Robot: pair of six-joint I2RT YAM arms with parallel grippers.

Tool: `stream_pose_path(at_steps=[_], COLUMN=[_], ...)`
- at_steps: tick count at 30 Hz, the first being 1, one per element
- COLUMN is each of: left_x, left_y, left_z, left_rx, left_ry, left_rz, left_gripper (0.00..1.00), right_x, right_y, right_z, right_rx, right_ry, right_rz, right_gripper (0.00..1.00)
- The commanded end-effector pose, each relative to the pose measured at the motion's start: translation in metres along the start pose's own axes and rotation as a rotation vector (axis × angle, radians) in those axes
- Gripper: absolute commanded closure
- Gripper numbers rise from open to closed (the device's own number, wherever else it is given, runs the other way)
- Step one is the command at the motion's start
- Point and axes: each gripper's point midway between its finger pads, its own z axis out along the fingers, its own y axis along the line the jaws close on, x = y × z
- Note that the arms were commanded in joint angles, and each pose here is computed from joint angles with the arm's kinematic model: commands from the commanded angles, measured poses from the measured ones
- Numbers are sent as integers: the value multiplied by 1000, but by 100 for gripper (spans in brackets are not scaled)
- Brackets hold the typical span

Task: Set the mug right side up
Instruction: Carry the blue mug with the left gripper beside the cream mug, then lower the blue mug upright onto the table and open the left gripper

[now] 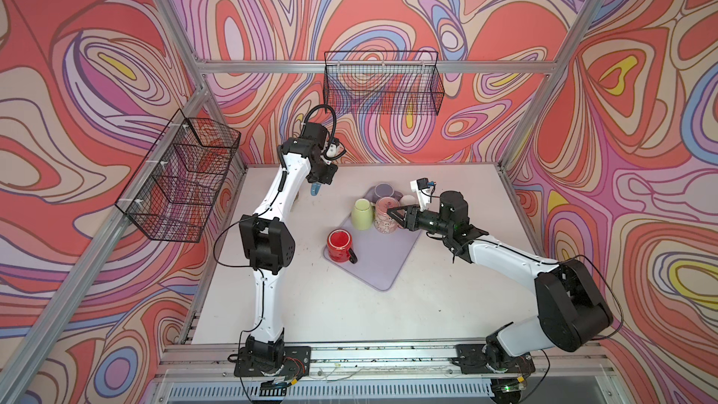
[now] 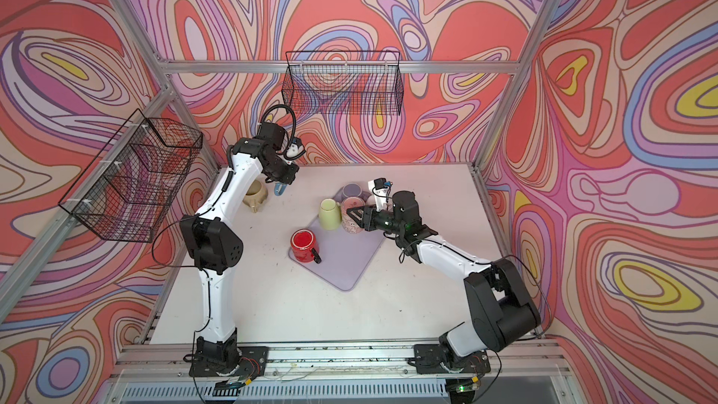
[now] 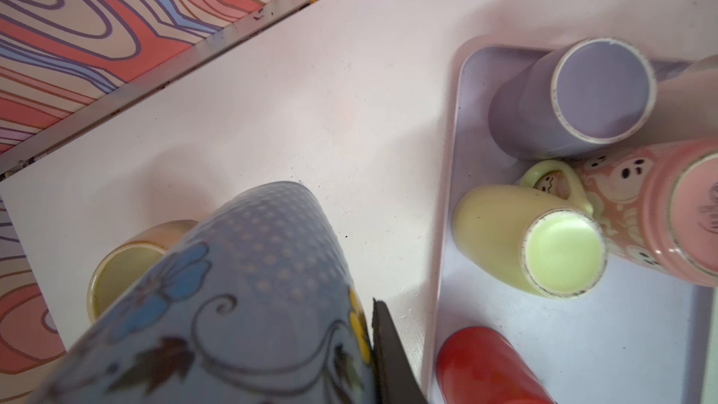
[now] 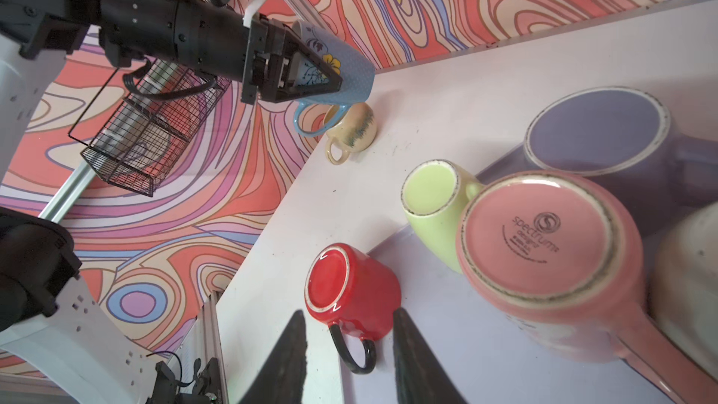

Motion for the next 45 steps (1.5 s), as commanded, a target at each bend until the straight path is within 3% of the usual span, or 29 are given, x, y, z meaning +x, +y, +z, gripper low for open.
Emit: stream_pose_path(at_steps=[1, 22, 41, 45], left_x=[7, 41, 56, 57], left_y=[21, 43, 55, 55], left_z=[5, 87, 115, 116], left_rx=[-80, 2, 29, 29], left_ry=[50, 166, 203, 205], left_rz=[35, -45, -98, -101], left_gripper=[100, 100, 100, 90], right_x=[7, 35, 41, 42], right_y=[-1, 14, 17, 18], right_z=[-5, 22, 33, 35], right_rx=[32, 28, 38, 35], right_ry=[3, 48, 73, 79], right_rz=[-23, -33, -37, -41], right_gripper=[62, 63, 60, 58])
